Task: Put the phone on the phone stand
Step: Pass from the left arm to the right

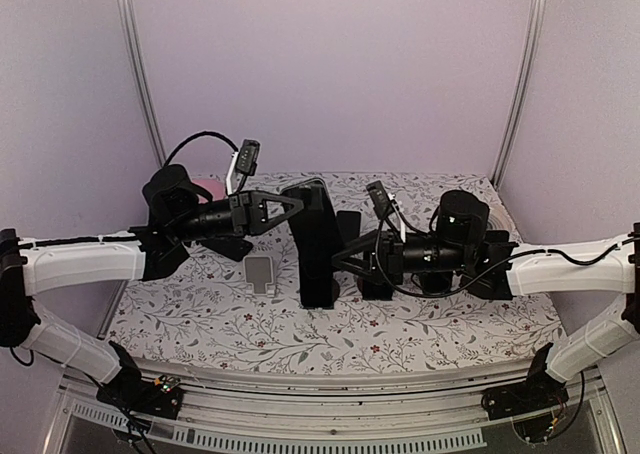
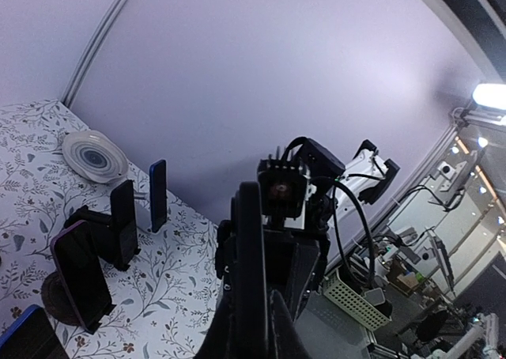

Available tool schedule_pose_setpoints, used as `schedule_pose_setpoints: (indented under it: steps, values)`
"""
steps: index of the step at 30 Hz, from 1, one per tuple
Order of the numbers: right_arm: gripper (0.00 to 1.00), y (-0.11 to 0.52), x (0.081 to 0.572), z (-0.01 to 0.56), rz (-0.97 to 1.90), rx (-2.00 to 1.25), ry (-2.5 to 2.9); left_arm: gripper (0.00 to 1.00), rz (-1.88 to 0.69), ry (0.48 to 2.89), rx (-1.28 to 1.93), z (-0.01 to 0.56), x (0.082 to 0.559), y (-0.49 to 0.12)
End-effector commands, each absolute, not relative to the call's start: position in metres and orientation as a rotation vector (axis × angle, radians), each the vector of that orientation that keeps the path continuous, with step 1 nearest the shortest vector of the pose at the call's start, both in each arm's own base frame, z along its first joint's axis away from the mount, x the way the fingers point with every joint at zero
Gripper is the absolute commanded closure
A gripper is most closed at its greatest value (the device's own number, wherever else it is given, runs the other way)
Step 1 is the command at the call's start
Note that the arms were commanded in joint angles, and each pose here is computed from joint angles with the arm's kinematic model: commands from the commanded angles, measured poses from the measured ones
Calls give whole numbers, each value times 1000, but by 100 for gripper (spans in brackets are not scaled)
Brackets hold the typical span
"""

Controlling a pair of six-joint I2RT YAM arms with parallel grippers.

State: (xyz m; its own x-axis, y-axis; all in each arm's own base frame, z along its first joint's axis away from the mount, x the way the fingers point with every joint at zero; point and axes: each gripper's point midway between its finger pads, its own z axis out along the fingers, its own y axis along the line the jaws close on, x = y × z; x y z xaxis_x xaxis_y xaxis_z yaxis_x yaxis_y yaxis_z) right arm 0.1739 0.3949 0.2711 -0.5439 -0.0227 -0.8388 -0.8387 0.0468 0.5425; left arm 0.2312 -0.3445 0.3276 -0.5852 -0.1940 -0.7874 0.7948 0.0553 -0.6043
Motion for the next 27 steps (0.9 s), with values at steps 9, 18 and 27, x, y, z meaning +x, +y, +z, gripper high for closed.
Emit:
schedule_pose_setpoints:
  steps: [9,18,27]
  values:
    - [97,403,175,291,1525,-840,1604,76,-1623,1475,653,352,225,-350]
    - [97,404,189,301,1362,-736,1612,8,-1397,1619,505,329,245,-354]
    - [98,412,200,297,1140,-633,1659,6,-1028,1725,328,319,259,-346]
